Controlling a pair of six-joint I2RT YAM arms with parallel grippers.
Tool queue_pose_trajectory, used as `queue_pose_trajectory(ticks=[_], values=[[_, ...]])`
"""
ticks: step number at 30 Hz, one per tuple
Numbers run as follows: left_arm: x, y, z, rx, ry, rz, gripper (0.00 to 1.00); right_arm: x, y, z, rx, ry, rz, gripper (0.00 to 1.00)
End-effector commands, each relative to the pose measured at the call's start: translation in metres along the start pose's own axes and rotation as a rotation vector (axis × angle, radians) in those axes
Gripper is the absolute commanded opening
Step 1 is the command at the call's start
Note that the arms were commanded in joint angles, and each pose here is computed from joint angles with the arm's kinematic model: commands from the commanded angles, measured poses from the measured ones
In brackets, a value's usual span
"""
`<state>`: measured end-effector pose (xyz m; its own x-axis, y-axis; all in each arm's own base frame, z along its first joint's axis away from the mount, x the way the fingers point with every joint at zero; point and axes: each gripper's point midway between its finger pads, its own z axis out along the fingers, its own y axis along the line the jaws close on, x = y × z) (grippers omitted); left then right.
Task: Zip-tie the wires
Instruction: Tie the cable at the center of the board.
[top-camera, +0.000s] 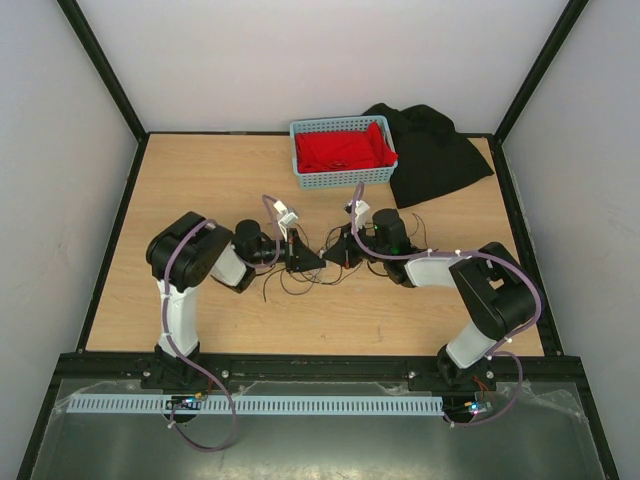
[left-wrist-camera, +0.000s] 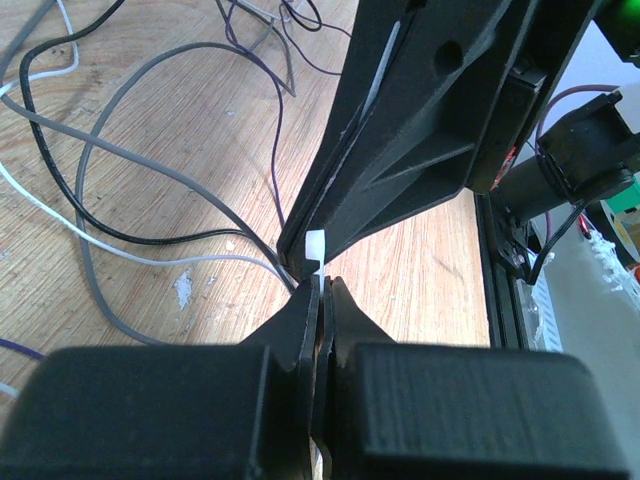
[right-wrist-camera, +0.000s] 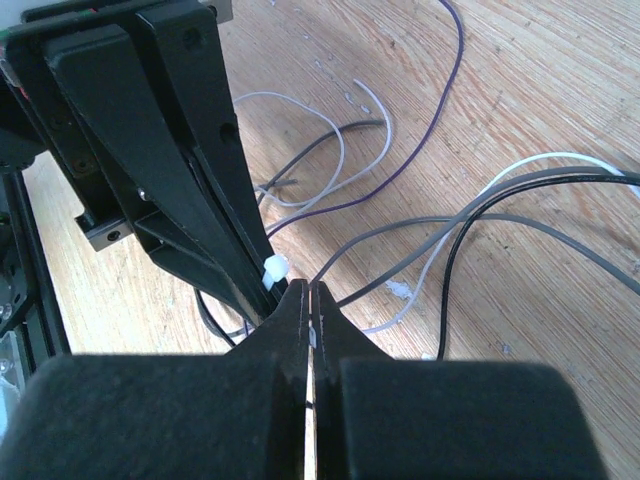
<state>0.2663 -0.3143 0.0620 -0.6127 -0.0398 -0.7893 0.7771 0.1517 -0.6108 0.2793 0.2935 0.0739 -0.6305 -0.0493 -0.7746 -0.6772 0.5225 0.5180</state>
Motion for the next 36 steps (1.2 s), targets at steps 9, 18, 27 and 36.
queue_pose_trajectory(ticks=[9, 18, 27, 36], values=[[-0.006, 0.003, 0.006, 0.003, -0.023, 0.008, 0.0, 0.001, 0.004, 0.001, -0.027, -0.017, 0.04, 0.0], [-0.006, 0.005, 0.006, -0.009, -0.028, 0.003, 0.0, 0.005, 0.007, 0.003, -0.045, -0.009, 0.093, 0.0], [-0.005, 0.006, 0.008, -0.012, -0.028, 0.002, 0.0, 0.006, 0.007, 0.004, -0.046, -0.01, 0.12, 0.0], [-0.004, 0.006, 0.011, -0.007, -0.025, 0.003, 0.0, 0.008, 0.007, 0.006, -0.05, -0.007, 0.152, 0.0]])
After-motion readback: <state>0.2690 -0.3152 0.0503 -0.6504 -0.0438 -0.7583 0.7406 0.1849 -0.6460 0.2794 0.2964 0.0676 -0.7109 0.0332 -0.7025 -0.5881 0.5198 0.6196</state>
